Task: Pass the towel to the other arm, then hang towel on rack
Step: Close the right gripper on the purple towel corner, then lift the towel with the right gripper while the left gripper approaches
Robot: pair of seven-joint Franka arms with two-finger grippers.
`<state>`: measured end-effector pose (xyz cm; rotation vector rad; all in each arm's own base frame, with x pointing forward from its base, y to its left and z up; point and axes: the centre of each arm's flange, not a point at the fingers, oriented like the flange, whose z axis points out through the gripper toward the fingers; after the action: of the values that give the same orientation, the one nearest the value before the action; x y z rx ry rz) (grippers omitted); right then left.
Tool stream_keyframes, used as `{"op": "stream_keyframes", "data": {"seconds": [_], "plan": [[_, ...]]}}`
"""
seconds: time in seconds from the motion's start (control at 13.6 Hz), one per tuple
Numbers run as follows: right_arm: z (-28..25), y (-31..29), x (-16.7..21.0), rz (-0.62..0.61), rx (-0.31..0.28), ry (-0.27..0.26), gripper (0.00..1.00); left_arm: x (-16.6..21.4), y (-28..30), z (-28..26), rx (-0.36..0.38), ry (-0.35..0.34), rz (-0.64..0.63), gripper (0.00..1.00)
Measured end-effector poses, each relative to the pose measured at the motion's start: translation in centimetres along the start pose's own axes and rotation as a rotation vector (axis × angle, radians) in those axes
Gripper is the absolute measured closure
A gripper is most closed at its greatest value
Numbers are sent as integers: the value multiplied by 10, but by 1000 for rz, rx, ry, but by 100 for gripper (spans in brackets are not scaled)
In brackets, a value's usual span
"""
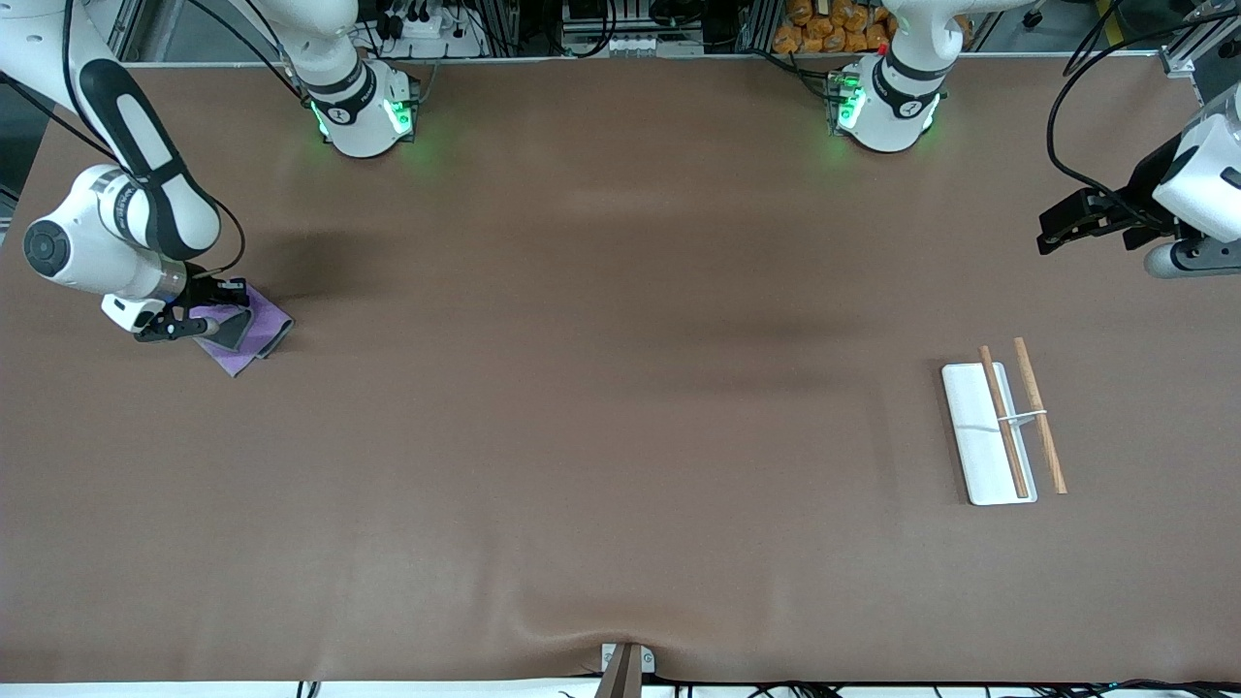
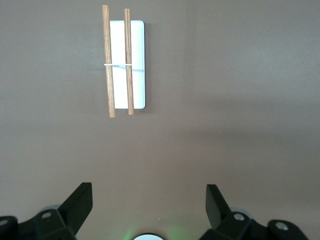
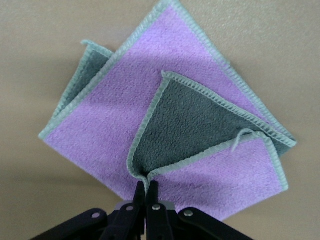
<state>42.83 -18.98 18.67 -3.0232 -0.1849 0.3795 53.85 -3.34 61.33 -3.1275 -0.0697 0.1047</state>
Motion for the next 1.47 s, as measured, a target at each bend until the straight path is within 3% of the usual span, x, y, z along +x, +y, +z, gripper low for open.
{"op": "stream_keyframes", "data": {"seconds": [0.59,1.18,1.47], "plan": [[-89,-34,10,56,94,-103,97,-1,2,-1,1,2,4,0],[-187,-162,30,225,176,-226,97,-1,2,-1,1,2,5,0],[-216,-269,44,392,206,-280,97,-1,3,-1,1,2,7,0]]}}
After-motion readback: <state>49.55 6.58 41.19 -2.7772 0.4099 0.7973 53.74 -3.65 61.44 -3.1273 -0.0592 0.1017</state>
